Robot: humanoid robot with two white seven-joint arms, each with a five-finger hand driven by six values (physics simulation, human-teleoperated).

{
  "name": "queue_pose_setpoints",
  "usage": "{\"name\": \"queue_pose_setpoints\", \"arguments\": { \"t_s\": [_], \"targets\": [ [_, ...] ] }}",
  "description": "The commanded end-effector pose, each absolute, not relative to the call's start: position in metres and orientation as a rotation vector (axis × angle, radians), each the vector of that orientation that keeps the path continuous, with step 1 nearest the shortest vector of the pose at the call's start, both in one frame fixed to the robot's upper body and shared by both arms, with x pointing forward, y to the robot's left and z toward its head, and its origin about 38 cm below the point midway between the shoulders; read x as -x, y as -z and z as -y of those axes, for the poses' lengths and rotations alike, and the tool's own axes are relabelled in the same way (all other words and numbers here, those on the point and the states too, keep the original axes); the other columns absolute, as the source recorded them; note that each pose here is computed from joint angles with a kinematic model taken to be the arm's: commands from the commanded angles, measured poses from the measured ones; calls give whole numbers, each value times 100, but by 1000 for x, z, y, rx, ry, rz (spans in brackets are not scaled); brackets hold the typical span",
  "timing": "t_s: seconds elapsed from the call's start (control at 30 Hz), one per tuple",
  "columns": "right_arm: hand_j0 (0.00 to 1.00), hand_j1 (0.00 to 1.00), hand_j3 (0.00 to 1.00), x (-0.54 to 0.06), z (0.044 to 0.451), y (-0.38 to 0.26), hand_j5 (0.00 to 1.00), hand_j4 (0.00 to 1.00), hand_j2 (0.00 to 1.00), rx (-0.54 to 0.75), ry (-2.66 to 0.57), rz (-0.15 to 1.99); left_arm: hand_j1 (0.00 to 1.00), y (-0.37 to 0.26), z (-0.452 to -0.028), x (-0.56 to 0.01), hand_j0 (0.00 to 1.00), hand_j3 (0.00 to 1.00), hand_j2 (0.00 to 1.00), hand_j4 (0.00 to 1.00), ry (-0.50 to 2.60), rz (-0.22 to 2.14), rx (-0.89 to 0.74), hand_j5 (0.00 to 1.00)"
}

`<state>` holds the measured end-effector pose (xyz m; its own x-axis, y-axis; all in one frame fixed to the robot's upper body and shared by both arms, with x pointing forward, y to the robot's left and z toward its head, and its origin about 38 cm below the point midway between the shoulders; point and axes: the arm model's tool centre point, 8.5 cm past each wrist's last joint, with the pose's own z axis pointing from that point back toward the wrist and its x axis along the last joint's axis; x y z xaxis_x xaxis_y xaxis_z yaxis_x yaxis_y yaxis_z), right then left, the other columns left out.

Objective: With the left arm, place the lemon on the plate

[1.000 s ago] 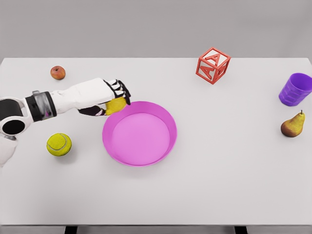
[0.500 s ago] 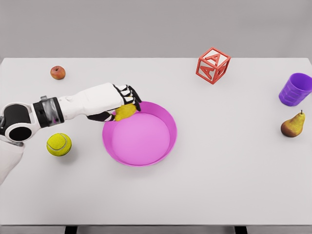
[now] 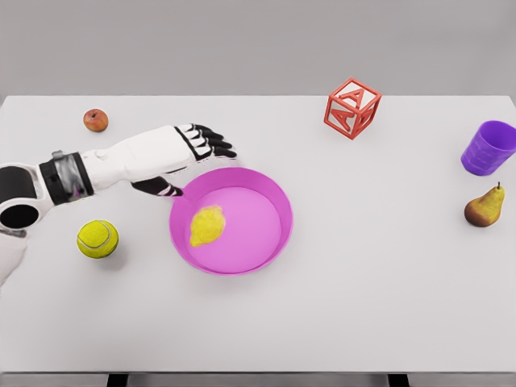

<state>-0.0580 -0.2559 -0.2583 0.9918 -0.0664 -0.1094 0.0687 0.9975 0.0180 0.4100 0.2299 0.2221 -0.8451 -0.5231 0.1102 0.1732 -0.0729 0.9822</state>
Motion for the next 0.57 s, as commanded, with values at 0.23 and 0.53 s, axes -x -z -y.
{"name": "queue_pose_setpoints", "arguments": {
  "t_s": [0.23, 0.53],
  "targets": [
    [100, 100, 100, 58, 256, 258, 100, 100, 100, -22, 67, -110, 100, -253, -346, -416, 100, 100, 100, 100, 1713, 1679, -544, 100],
    [100, 100, 100, 58, 256, 258, 100, 100, 100, -22, 67, -110, 100, -238, -368, -406, 100, 100, 100, 100, 1708, 1601, -515, 100]
  ]
}}
